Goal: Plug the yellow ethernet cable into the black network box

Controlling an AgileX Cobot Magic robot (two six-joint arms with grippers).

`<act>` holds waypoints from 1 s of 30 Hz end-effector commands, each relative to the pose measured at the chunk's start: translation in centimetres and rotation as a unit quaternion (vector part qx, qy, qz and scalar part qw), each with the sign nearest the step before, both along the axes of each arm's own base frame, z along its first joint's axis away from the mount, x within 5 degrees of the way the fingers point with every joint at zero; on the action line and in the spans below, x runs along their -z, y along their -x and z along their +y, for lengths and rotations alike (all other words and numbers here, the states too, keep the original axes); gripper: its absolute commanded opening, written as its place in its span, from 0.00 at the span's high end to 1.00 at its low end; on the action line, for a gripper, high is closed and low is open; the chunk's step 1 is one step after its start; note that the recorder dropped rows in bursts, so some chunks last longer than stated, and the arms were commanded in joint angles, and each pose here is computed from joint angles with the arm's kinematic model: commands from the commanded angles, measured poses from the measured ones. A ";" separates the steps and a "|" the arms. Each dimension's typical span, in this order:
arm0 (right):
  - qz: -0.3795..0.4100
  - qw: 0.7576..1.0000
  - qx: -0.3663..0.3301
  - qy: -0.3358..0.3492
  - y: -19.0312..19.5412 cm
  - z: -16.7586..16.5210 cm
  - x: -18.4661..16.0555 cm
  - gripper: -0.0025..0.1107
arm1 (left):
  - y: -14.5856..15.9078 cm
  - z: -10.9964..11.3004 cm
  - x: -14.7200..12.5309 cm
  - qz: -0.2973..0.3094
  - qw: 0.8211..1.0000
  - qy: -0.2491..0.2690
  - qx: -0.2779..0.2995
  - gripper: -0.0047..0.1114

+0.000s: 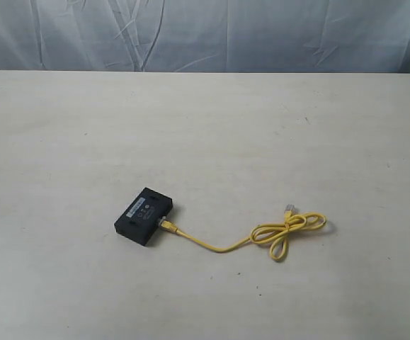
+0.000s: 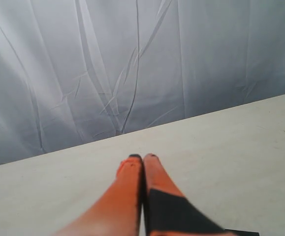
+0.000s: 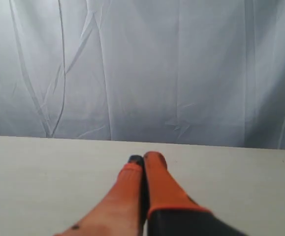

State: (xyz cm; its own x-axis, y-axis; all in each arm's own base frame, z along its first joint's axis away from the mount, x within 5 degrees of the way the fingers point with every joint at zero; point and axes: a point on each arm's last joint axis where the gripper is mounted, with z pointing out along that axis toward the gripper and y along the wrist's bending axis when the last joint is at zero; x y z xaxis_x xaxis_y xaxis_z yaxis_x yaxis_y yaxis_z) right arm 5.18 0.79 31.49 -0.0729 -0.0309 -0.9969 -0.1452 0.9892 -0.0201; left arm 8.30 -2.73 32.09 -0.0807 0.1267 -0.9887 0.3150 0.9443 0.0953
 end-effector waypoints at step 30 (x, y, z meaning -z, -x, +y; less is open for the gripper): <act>0.096 0.994 0.057 0.019 -0.1 -0.6 13.4 0.98 | 0.1 0.0 0.1 -0.001 1.000 0.001 -0.002 0.96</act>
